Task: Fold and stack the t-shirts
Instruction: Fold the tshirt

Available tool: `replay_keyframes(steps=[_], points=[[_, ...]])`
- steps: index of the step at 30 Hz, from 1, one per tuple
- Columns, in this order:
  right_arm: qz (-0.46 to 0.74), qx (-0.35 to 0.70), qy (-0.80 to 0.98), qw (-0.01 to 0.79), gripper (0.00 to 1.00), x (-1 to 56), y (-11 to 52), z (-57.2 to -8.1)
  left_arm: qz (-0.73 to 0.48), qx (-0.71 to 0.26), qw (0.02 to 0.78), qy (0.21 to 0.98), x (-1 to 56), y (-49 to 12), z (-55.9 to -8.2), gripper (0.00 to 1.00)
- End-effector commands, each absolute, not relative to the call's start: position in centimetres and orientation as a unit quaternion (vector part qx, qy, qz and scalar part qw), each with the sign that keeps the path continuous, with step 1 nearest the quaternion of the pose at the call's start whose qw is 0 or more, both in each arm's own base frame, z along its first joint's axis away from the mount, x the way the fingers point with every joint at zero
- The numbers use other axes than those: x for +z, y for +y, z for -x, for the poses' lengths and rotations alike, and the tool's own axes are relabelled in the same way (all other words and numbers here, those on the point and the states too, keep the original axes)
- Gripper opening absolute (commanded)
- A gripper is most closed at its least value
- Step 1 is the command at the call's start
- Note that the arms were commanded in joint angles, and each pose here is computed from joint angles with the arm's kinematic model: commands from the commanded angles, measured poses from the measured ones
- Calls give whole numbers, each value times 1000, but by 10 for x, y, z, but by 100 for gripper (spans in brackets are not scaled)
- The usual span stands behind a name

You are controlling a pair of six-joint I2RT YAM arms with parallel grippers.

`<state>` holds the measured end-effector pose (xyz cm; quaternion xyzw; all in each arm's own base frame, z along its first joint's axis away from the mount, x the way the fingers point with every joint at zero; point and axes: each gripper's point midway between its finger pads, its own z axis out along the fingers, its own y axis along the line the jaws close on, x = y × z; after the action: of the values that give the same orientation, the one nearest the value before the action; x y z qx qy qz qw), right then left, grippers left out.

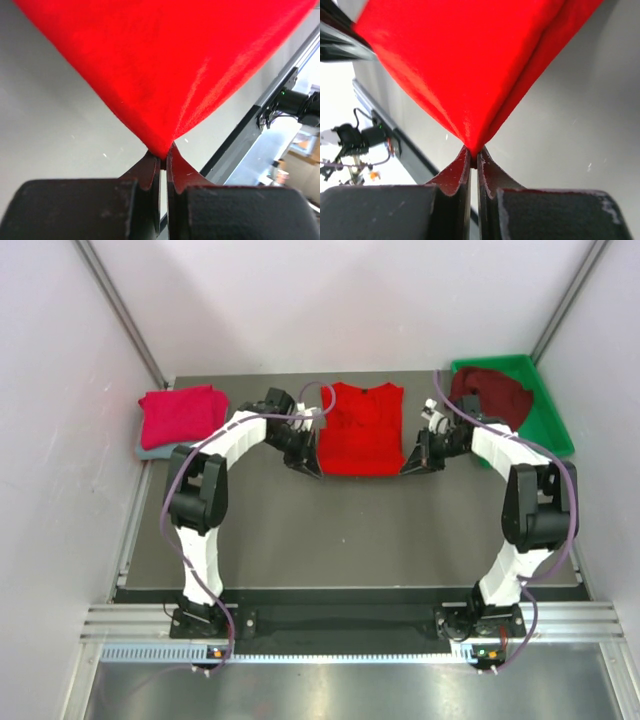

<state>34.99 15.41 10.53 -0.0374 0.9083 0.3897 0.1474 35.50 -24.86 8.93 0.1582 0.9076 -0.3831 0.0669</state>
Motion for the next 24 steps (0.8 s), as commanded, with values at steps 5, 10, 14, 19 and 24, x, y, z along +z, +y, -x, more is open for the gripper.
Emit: replay_keyframes(steps=[5, 10, 14, 19, 24], points=[[104, 394, 892, 194, 0, 170, 153, -334, -242, -362, 142, 889, 160, -254, -331, 0], [124, 396, 881, 228, 0, 208, 153, -334, -255, -341, 165, 890, 177, -253, -330, 0], [118, 397, 879, 239, 0, 213, 155, -353, -265, -336, 184, 885, 182, -254, -350, 0], [112, 393, 876, 255, 0, 210, 156, -392, -249, -334, 177, 892, 162, -251, -381, 0], [105, 387, 881, 253, 0, 188, 157, -433, -233, -332, 181, 896, 147, -246, -420, 0]])
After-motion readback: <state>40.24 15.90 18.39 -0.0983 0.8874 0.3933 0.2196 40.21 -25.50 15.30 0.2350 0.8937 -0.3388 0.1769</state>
